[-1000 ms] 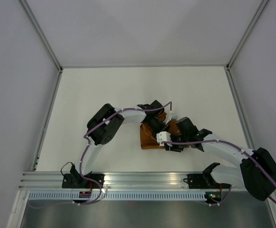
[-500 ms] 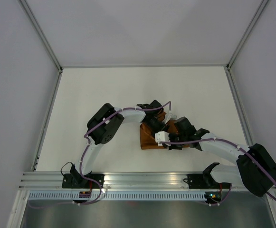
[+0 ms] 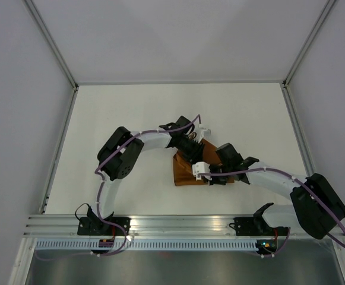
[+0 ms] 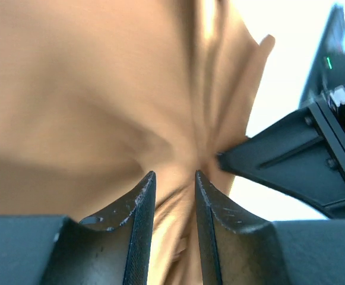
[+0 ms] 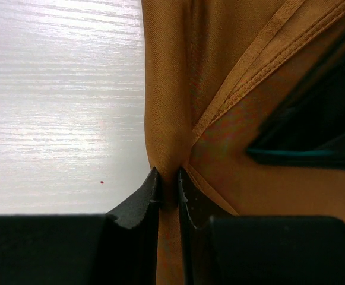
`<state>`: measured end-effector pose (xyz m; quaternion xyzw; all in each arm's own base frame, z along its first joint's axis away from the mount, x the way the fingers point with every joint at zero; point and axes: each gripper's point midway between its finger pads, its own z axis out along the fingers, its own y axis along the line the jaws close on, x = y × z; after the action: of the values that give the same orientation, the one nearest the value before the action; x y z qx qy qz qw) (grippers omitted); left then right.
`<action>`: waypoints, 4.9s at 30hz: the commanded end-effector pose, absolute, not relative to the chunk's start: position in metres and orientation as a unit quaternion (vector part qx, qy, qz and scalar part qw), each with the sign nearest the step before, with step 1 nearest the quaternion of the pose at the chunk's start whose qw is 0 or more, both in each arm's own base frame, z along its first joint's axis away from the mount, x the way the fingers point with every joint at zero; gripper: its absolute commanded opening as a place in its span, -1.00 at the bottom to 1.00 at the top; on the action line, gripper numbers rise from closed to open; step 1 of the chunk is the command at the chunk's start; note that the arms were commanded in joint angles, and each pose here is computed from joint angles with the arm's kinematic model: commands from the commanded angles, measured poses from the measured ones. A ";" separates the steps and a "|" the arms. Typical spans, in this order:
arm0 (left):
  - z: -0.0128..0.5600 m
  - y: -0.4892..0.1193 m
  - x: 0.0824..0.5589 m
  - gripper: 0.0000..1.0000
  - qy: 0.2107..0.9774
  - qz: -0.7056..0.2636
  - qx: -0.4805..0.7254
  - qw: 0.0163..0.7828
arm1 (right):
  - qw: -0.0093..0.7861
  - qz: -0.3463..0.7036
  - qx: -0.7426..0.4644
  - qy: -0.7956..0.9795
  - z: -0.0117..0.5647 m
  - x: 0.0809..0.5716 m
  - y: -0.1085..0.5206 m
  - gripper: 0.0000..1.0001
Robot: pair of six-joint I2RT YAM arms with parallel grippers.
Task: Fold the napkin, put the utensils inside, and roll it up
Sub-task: Roll the napkin with the utensil
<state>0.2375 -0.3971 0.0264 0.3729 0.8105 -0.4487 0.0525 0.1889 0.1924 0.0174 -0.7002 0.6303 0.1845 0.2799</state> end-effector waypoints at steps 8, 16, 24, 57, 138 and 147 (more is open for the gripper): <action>0.104 -0.361 0.333 -0.21 0.833 -0.391 0.241 0.309 | 0.136 0.295 -0.664 0.673 -0.005 0.157 0.169 -0.99; 0.160 -0.300 0.338 -0.07 0.781 -0.327 0.157 0.508 | 0.066 0.350 -0.627 0.693 -0.013 0.167 0.167 -0.99; 0.167 -0.314 0.278 0.16 0.690 -0.216 0.313 0.616 | 0.049 0.360 -0.608 0.706 -0.021 0.179 0.167 -0.99; 0.038 -0.402 0.176 0.20 0.577 -0.085 0.651 0.486 | 0.027 0.378 -0.573 0.727 -0.028 0.191 0.164 -0.99; -0.048 -0.374 0.178 -0.95 0.784 -0.414 0.456 0.077 | 0.338 0.136 -0.687 0.628 0.023 0.189 0.180 0.14; -0.051 -0.372 0.176 -0.95 0.787 -0.416 0.451 0.061 | 0.345 0.121 -0.689 0.626 0.018 0.189 0.177 0.15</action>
<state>0.2013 -0.4130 0.0185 0.4769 0.7126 -0.4903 0.1564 0.1854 0.1780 0.0214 -0.6906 0.6243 0.1344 0.3395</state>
